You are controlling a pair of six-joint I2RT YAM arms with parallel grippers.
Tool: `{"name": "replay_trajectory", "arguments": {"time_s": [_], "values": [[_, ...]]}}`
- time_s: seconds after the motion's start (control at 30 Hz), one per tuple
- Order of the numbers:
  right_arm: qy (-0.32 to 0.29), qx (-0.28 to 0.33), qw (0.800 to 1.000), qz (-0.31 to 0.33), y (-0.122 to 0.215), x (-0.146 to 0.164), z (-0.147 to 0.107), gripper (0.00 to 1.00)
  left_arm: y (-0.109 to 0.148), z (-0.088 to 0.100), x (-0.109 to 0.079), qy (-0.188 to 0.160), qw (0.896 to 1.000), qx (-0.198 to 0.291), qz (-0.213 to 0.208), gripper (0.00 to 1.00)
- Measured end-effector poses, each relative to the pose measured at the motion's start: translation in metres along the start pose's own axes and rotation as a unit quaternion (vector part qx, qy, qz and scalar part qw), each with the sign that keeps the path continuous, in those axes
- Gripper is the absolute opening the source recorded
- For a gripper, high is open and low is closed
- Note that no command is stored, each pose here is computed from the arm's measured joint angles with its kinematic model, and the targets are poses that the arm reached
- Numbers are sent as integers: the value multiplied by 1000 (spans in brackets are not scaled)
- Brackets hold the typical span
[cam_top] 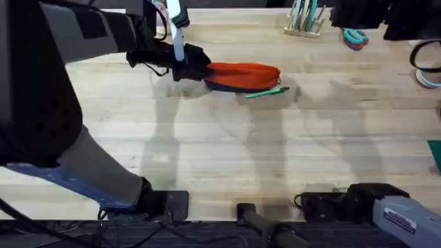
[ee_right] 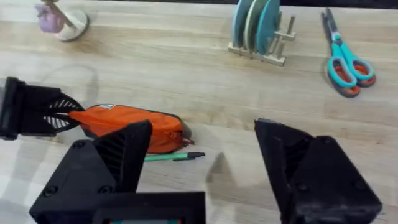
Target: Unzip the bag, pick up the pens from the table one at a time and place them inside, then zip the bag closed.
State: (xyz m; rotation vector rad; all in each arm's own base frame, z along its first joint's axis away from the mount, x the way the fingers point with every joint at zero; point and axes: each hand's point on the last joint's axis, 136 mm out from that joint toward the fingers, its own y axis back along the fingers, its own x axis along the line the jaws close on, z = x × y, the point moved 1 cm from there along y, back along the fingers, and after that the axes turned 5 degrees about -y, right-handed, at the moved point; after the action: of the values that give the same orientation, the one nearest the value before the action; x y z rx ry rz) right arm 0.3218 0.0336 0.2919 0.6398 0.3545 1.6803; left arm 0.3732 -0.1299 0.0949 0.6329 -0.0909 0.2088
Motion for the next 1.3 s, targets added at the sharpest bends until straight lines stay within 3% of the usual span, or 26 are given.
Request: {"name": "replay_trajectory", "arguments": {"time_s": [0.2,0.4,0.73,0.87,1.0,1.13,1.3], "values": [[1,13,1000,15,0,5,-6,997,0,0,0,0,1000,0,0,43],[-18,70,995,66,-1,20,-30,997,0,0,0,0,1000,0,0,43],[-33,144,986,77,-19,19,-58,997,0,0,0,0,1000,0,0,43],[52,147,984,91,-25,17,-61,997,0,0,0,0,1000,0,0,43],[179,128,970,108,-31,16,-57,997,0,0,0,0,1000,0,0,43],[325,76,936,116,-41,16,-40,997,0,0,0,0,1000,0,0,43],[410,67,901,123,-42,16,-40,997,0,0,0,0,1000,0,0,43]]}}
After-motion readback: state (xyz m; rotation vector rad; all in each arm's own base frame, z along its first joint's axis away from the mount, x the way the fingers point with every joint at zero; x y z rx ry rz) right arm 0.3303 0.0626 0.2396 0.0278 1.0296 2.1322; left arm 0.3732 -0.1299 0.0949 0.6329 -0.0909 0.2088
